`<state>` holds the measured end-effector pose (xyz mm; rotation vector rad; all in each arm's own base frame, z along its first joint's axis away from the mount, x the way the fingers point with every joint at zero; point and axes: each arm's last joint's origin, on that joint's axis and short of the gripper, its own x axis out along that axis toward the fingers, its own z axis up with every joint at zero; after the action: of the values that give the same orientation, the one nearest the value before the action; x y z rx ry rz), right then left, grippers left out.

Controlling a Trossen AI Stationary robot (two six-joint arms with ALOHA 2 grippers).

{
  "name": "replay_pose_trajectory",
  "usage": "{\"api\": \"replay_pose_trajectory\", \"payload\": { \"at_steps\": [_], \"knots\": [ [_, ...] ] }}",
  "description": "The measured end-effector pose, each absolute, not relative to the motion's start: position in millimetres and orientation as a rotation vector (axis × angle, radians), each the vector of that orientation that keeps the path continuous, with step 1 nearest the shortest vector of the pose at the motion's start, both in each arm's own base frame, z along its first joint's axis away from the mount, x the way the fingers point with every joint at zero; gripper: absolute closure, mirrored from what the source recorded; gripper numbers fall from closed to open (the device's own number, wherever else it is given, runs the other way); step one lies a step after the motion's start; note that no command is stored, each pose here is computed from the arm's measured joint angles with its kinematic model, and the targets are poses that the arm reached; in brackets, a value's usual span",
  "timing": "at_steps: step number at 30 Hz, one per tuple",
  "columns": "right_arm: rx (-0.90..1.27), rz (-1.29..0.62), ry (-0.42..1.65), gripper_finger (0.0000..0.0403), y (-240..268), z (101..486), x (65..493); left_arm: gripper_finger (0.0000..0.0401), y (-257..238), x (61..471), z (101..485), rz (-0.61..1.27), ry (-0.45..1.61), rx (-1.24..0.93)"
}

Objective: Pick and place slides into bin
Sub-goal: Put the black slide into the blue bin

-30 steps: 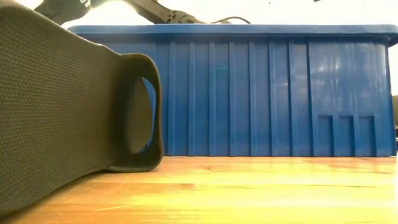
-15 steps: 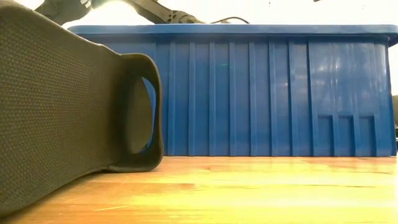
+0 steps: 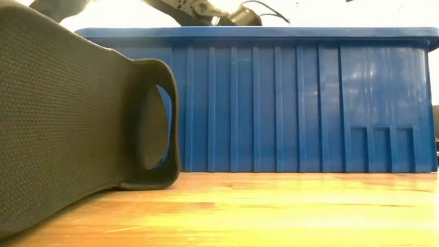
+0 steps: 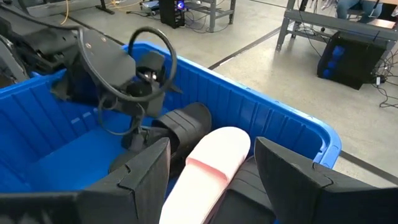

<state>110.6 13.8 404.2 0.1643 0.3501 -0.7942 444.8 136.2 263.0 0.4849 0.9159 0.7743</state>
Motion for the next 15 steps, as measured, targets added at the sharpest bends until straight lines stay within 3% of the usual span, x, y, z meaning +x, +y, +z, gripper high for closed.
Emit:
{"api": "replay_pose_trajectory", "payload": {
  "at_steps": [8, 15],
  "knots": [
    [0.164, -0.794, 0.35, 0.0179, 14, 404, 111, 0.0017, 121, 432, 296, 0.684, 0.841, 0.428],
    [0.166, -0.797, 0.352, 0.0179, 15, 404, 113, 0.0017, 77, 412, 359, 0.428, 0.538, 0.108]
  ]
}}
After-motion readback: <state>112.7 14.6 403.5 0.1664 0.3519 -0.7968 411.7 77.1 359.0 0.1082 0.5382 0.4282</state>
